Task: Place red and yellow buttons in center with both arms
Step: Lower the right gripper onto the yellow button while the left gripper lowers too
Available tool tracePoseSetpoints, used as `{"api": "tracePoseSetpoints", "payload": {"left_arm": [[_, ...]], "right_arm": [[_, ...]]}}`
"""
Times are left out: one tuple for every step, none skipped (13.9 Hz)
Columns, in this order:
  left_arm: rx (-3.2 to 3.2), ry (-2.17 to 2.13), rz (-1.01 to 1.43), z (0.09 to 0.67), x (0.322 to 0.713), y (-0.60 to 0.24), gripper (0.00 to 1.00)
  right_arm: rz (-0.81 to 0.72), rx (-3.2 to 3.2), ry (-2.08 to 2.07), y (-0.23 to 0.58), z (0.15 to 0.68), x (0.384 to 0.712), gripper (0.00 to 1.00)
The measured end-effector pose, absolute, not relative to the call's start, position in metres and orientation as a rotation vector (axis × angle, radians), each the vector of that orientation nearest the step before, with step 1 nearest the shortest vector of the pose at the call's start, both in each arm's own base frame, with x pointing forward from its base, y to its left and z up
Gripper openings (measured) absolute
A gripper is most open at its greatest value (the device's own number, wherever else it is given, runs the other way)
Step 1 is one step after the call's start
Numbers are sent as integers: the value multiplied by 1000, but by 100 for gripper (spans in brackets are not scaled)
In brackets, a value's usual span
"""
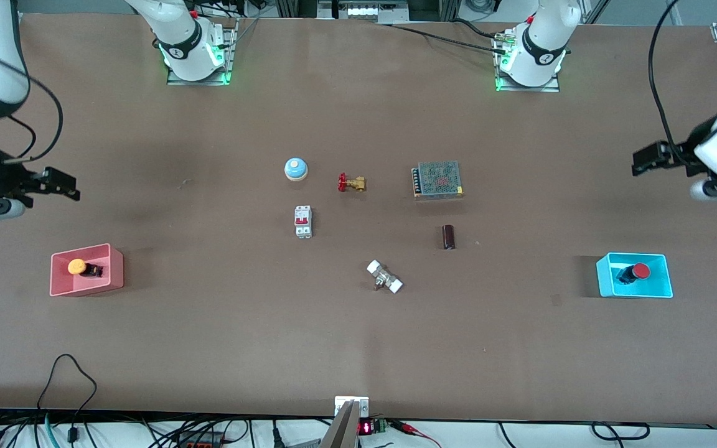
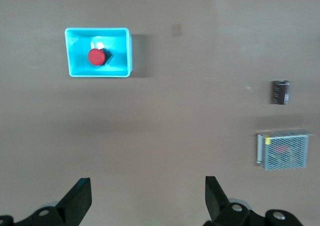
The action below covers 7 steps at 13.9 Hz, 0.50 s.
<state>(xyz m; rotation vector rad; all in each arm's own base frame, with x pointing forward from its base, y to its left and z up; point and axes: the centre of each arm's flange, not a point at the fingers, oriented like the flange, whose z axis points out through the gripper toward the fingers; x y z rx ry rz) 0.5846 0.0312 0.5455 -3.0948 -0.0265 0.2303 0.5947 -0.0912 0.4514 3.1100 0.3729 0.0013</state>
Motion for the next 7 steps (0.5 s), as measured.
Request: {"api": "tracePoseSetpoints", "payload": {"left_arm": [[-3093,-67,245,525,595,50,100],[-3086,-99,235,505,606,68,100],[-3071,-118,217,484,617,83,100],[-3055,-127,198,464,628,94,100],[-3042,-129,175,444,638,103,100],[-3037,-135,142,425,647,112,100],[-3037,-149,116,405,655,122,100]], "right_arm": [[16,3093,427,-100,437,600,100],[29,3083,448,-106,424,605,100],[38,3078,457,-109,412,610,100],[48,3074,452,-114,400,614,100],[61,3070,443,-120,388,618,100],[82,3064,434,-126,378,622,100],[106,3056,429,-131,369,626,100]]}}
